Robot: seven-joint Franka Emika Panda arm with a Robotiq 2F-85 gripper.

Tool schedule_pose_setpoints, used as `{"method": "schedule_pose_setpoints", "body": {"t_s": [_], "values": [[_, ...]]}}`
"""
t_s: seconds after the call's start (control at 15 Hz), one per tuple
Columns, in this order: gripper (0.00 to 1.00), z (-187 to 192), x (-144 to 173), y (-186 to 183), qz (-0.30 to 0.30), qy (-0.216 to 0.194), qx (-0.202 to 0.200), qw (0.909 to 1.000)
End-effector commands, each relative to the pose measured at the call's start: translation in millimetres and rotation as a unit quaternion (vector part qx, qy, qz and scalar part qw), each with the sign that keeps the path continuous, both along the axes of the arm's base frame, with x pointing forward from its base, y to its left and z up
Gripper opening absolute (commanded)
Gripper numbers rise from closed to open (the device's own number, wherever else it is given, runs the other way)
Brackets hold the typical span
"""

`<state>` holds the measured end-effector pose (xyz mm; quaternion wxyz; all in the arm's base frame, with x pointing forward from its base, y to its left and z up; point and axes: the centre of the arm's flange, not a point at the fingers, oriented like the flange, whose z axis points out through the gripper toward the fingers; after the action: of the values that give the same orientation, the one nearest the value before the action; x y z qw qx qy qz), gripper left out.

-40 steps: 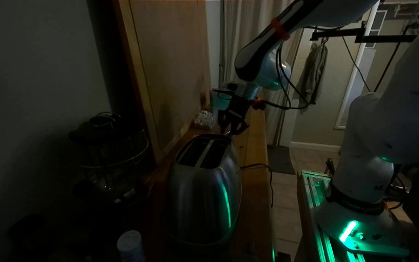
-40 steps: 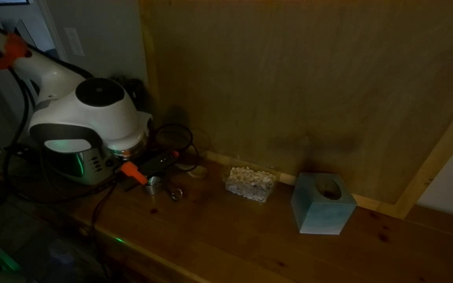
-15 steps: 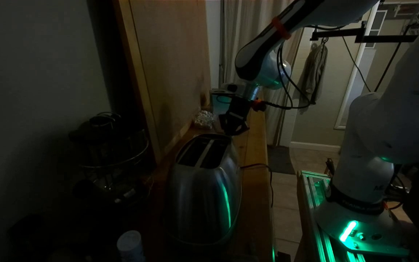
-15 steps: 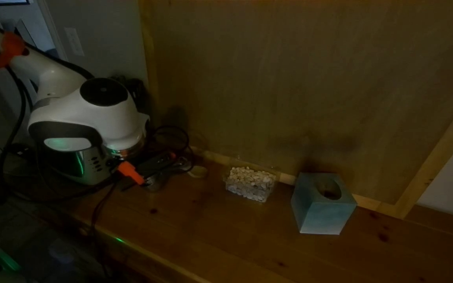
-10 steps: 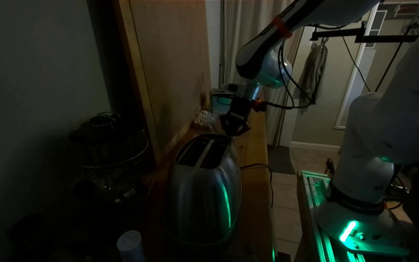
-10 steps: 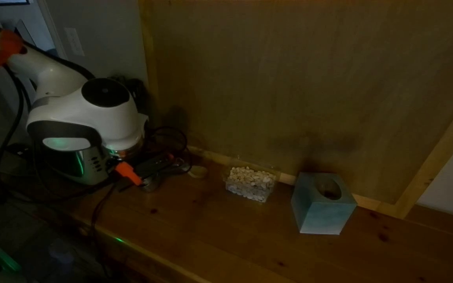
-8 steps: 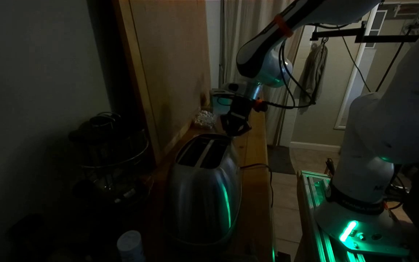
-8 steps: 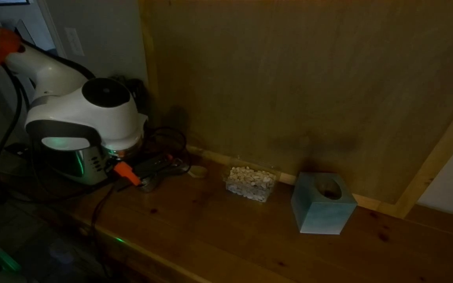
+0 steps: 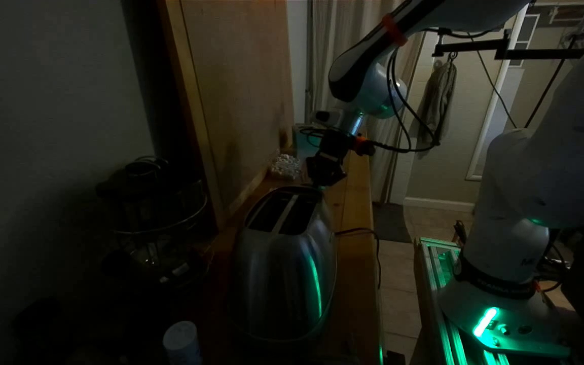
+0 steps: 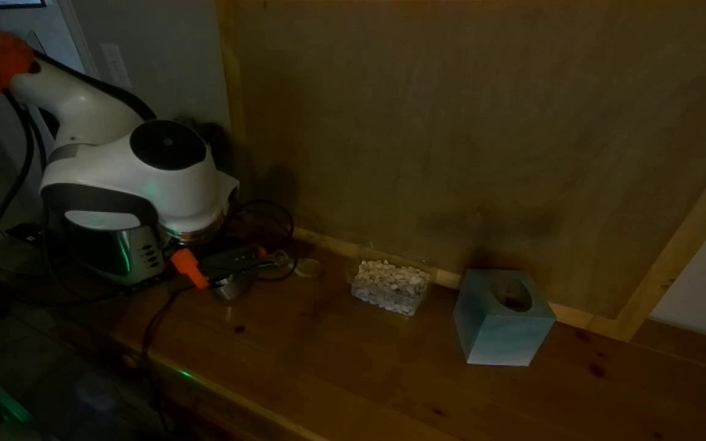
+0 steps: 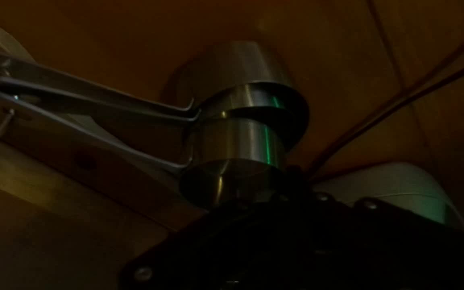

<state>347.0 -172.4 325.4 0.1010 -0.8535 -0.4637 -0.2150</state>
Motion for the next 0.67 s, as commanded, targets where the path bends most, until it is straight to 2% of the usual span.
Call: {"method": "schedule_pose_setpoints", "body": {"t_s": [0.0,0.6], "values": [[0.01,3,9,-1,-0.042,-0.003,0.011,0.999],[0.01,-9,18,-1,-0.088,0.029,-0.026,0.9953]]}}
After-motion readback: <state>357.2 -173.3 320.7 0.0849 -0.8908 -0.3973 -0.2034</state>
